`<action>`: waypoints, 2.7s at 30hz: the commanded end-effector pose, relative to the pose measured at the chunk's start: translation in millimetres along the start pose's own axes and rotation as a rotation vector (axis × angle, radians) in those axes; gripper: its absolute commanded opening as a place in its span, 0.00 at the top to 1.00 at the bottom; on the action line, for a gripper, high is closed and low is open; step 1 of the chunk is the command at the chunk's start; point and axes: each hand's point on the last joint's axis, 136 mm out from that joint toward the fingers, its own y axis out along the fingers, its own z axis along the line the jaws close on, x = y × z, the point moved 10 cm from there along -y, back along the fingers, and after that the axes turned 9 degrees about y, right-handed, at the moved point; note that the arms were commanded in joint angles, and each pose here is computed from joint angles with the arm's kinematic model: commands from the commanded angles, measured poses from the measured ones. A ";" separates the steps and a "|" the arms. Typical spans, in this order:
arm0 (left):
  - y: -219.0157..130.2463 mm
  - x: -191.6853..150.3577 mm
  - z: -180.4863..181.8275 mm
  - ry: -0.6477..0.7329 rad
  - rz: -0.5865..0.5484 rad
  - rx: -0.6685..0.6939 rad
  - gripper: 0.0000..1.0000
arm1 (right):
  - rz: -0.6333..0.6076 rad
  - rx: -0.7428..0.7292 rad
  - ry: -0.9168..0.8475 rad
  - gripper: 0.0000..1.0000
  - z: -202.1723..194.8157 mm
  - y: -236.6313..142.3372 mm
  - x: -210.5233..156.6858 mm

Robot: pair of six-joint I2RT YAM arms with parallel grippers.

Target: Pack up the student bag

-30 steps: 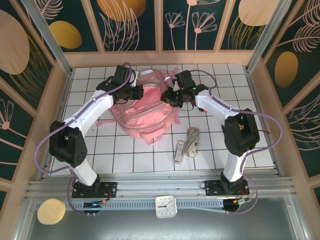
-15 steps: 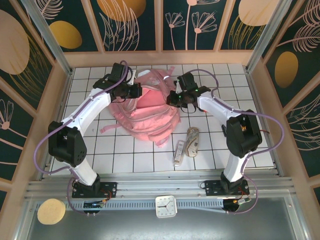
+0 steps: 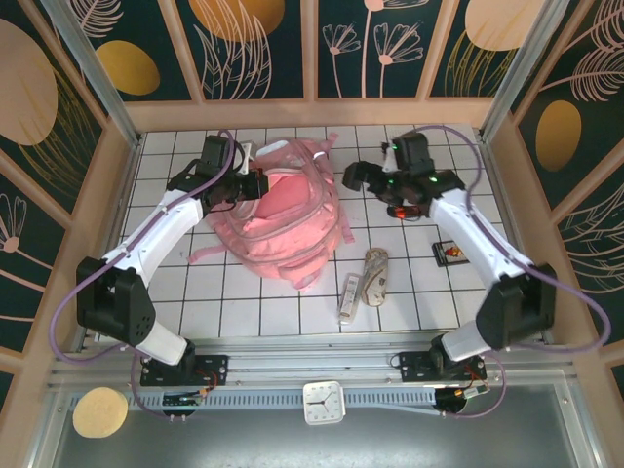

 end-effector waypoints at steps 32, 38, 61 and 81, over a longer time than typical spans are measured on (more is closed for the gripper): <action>-13.6 0.7 -19.9 0.042 -0.095 -0.062 1.00 | 0.403 -0.653 0.007 0.41 -109.2 99.7 -109.0; -6.9 -3.6 -21.7 0.053 -0.072 -0.061 1.00 | 0.364 -0.619 0.022 0.63 -105.0 94.7 -95.5; 4.3 -13.8 -43.7 0.057 -0.077 -0.141 1.00 | 0.165 -0.167 0.369 0.64 -32.6 24.9 4.2; 8.4 -2.6 -69.5 0.072 -0.112 -0.149 1.00 | 0.086 0.013 0.539 0.63 32.5 54.8 41.9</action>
